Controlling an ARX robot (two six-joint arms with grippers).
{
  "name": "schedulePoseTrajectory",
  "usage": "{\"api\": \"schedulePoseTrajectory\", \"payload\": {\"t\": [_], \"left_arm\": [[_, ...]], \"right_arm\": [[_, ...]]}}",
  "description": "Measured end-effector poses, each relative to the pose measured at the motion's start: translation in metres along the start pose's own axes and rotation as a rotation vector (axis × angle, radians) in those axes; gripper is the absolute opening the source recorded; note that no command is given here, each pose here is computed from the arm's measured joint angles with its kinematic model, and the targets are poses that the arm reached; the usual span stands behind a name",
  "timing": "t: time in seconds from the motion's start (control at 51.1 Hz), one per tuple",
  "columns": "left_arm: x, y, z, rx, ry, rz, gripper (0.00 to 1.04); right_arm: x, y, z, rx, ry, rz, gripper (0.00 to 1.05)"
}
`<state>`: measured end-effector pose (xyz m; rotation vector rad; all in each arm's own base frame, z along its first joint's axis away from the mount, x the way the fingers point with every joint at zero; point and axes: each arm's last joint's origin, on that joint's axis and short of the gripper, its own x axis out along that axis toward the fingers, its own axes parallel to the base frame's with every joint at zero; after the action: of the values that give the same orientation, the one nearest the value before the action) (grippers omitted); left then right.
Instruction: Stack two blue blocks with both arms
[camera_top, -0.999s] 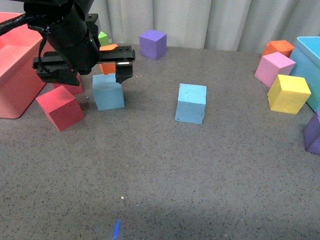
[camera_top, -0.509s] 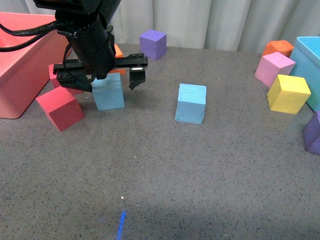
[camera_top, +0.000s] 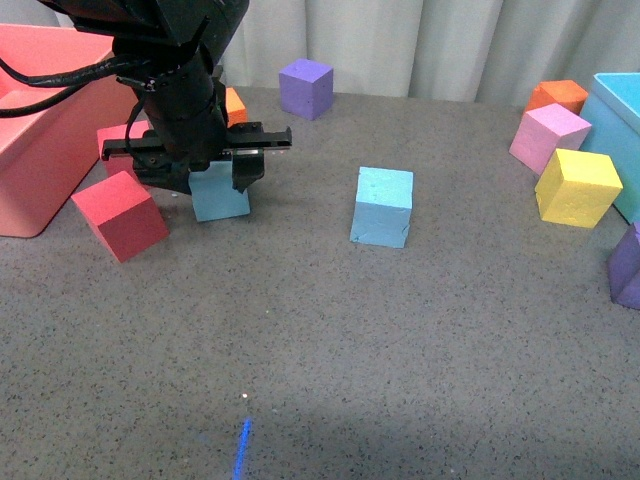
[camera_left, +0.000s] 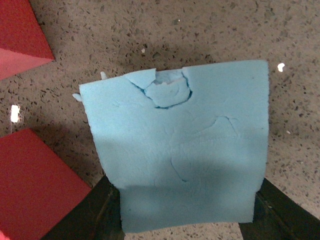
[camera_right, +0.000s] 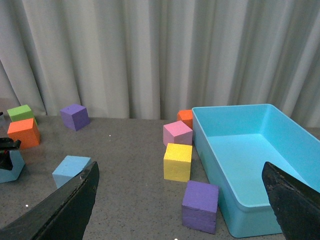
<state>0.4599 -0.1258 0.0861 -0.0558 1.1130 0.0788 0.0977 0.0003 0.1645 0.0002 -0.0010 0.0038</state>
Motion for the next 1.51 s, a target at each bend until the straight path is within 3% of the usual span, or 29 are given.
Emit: {"api": "schedulePoseTrajectory", "payload": {"t": [0.255, 0.45, 0.803, 0.96, 1.469, 1.508], "left_arm": [[-0.039, -0.021, -0.006, 0.028, -0.042, -0.06, 0.47], [-0.087, -0.061, -0.01, 0.072, -0.108, -0.115, 0.45], [-0.106, -0.13, -0.023, 0.192, -0.121, -0.16, 0.44], [-0.096, -0.144, -0.03, 0.218, -0.097, -0.152, 0.43], [-0.081, -0.15, -0.032, 0.225, -0.069, -0.14, 0.43], [-0.081, -0.15, -0.031, 0.222, -0.068, -0.141, 0.47]], "right_arm": [[0.0, 0.0, 0.0, 0.0, 0.0, 0.0, 0.95], [0.0, 0.0, 0.0, 0.0, 0.0, 0.0, 0.95], [0.0, 0.0, 0.0, 0.0, 0.0, 0.0, 0.95], [0.0, 0.0, 0.0, 0.0, 0.0, 0.0, 0.95], [0.0, 0.0, 0.0, 0.0, 0.0, 0.0, 0.95], [0.0, 0.0, 0.0, 0.0, 0.0, 0.0, 0.95]]}}
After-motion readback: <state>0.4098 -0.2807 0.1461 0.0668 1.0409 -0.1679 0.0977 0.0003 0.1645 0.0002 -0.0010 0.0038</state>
